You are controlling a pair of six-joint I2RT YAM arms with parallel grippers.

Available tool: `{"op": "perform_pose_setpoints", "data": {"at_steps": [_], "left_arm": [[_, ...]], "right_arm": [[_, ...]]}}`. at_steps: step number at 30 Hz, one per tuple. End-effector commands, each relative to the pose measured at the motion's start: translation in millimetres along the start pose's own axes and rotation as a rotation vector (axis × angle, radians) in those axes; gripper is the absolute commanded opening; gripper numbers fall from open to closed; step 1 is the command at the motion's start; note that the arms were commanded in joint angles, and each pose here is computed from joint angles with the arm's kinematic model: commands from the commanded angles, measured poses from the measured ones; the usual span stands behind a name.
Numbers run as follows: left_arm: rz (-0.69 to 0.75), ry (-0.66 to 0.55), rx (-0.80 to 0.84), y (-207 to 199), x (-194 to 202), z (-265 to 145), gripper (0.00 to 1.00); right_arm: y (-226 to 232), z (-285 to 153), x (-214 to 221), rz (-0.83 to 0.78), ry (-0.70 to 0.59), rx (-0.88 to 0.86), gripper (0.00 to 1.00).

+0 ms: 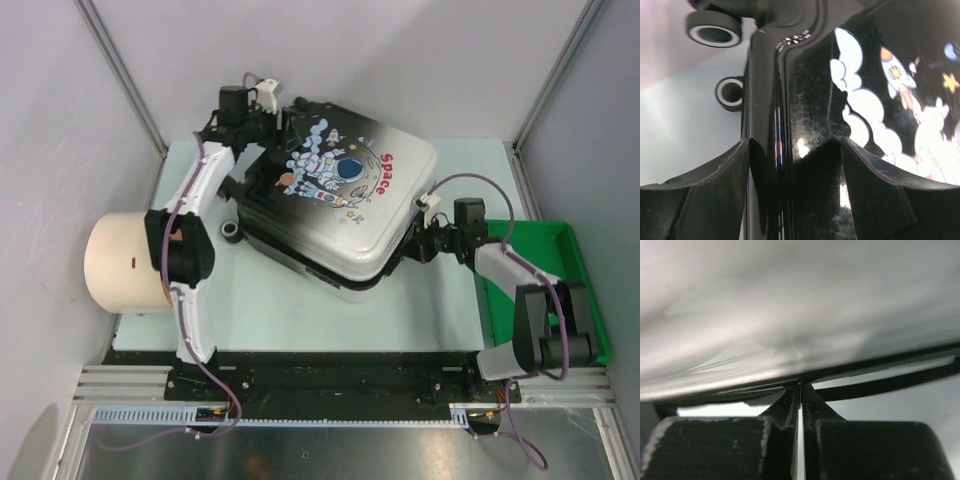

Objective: Open, take out, and arrange the luggage

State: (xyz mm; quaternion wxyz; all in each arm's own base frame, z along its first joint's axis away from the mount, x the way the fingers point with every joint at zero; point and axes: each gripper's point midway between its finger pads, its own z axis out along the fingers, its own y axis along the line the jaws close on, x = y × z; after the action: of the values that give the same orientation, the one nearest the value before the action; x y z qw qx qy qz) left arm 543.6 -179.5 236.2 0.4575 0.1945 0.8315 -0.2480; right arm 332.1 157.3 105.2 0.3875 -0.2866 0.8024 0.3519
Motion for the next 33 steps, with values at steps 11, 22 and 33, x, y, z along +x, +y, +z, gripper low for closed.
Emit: {"op": "perform_pose_setpoints", "data": {"at_steps": [11, 22, 33], "left_arm": [[-0.045, -0.133, 0.103, -109, -82, -39, 0.94], [-0.468, -0.244, -0.547, 33, -36, -151, 0.98], [-0.544, -0.178, -0.698, 86, 0, -128, 0.97]], "right_arm": [[124, 33, 12, -0.096, -0.039, -0.01, 0.0], [150, 59, 2, -0.171, -0.101, 0.069, 0.0], [109, 39, 0, -0.188, -0.093, 0.262, 0.0]]}}
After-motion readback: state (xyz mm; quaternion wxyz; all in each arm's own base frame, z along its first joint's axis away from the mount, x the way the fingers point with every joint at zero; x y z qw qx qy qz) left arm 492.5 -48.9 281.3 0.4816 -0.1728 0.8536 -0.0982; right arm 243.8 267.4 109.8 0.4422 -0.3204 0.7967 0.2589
